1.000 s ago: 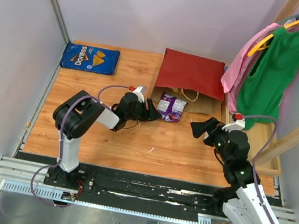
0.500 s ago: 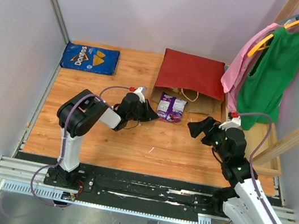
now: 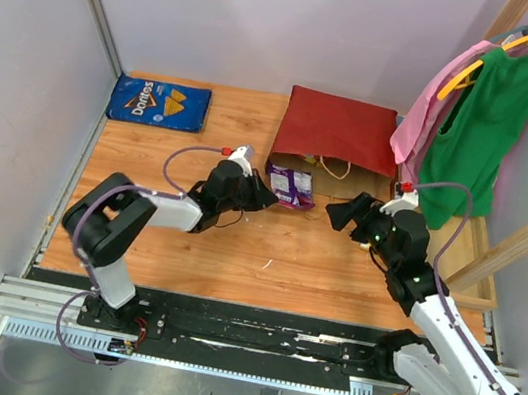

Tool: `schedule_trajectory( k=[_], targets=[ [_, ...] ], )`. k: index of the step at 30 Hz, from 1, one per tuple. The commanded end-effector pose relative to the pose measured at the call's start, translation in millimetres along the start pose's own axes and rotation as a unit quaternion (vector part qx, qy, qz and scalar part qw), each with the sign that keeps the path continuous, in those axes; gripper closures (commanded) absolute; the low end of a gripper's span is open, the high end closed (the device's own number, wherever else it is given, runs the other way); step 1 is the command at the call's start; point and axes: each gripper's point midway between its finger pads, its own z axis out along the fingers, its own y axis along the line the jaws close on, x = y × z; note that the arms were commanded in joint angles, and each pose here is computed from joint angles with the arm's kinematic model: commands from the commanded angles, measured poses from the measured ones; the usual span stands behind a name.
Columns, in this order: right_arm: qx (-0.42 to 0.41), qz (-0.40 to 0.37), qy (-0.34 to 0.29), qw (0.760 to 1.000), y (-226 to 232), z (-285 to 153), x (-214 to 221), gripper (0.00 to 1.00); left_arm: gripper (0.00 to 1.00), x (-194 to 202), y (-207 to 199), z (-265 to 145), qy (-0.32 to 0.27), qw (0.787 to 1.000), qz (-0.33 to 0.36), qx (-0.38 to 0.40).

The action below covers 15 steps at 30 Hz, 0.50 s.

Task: Take the snacks out of the paper bag
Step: Take out the snack from the paper bag.

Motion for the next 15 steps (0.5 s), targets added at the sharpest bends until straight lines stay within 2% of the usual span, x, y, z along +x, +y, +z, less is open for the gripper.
schedule_trajectory(
  k=[1, 6, 12, 15],
  targets=[
    [-0.045, -0.011, -0.047, 0.998, 32, -2, -31, 0.12, 0.99, -14, -13, -40, -0.047, 0.999, 0.011, -0.016],
    [-0.042, -0.023, -0.060, 0.997, 38, -20, -45, 0.11, 0.99, -33, 6, -97, -0.107, 0.990, 0.029, -0.086],
    [-0.016, -0.058, -0.091, 0.994, 30, -53, -57, 0.08, 0.99, -75, -15, -163, -0.188, 0.977, 0.024, -0.095],
    [-0.004, -0.076, -0.094, 0.993, 26, -64, -60, 0.08, 1.00, -100, -17, -188, -0.229, 0.966, 0.014, -0.124]
  ],
)
